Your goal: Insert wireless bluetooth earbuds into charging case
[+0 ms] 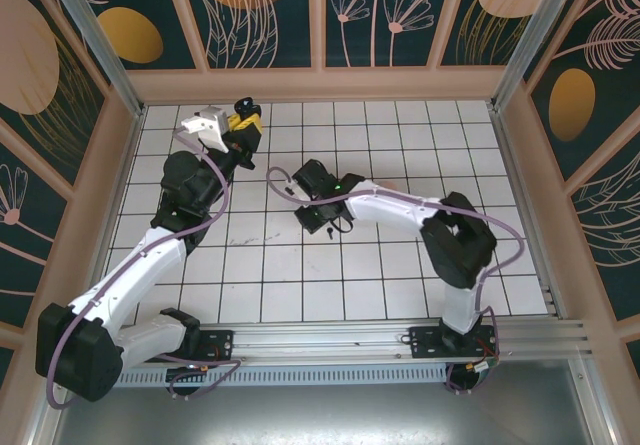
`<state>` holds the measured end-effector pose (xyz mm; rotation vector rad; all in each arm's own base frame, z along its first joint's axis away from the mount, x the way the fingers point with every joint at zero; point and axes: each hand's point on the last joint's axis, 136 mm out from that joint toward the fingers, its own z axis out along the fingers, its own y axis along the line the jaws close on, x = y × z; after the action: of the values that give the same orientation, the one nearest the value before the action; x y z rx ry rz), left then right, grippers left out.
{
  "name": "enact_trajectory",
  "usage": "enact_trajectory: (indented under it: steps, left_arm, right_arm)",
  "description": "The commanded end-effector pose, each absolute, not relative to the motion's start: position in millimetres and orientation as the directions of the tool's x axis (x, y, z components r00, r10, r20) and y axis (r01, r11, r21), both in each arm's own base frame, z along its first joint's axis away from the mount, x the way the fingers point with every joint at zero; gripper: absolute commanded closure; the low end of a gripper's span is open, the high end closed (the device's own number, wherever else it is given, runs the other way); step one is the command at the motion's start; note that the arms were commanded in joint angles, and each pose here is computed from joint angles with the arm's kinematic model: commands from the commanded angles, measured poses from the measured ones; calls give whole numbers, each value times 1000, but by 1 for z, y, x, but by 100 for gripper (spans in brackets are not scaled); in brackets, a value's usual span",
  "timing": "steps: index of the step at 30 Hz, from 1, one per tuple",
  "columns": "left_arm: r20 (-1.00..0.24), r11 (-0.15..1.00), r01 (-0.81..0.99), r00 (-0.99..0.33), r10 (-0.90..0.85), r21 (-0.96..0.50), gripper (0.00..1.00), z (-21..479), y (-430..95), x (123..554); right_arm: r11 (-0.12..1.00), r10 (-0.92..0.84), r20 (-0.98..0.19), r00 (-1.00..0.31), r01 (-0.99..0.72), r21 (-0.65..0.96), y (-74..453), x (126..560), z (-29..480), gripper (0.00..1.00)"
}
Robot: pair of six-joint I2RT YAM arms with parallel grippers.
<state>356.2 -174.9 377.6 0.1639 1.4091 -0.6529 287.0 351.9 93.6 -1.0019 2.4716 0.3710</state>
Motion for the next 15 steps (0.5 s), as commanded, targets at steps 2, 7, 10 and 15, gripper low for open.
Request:
enact_trajectory:
  steps: [2, 7, 10, 15]
  left_arm:
    - [-946, 792, 562, 50, -320, -238, 100, 385, -180, 346]
    - [-959, 766, 611, 37, -280, -200, 100, 375, -191, 342]
    - [-970, 739, 658, 52, -237, -145, 100, 369, -201, 336]
    - [-974, 667, 745, 138, -178, -17, 100, 355, -215, 317]
  right_arm:
    - [762, -456, -628, -631, -641, 90, 338, 300, 154, 86]
    - [793, -333, -747, -575, -599, 107, 321, 309, 221, 86]
    - [804, -254, -817, -518, -582, 119, 311, 310, 268, 86]
    - [803, -143, -897, -419, -579, 142, 301, 308, 332, 86]
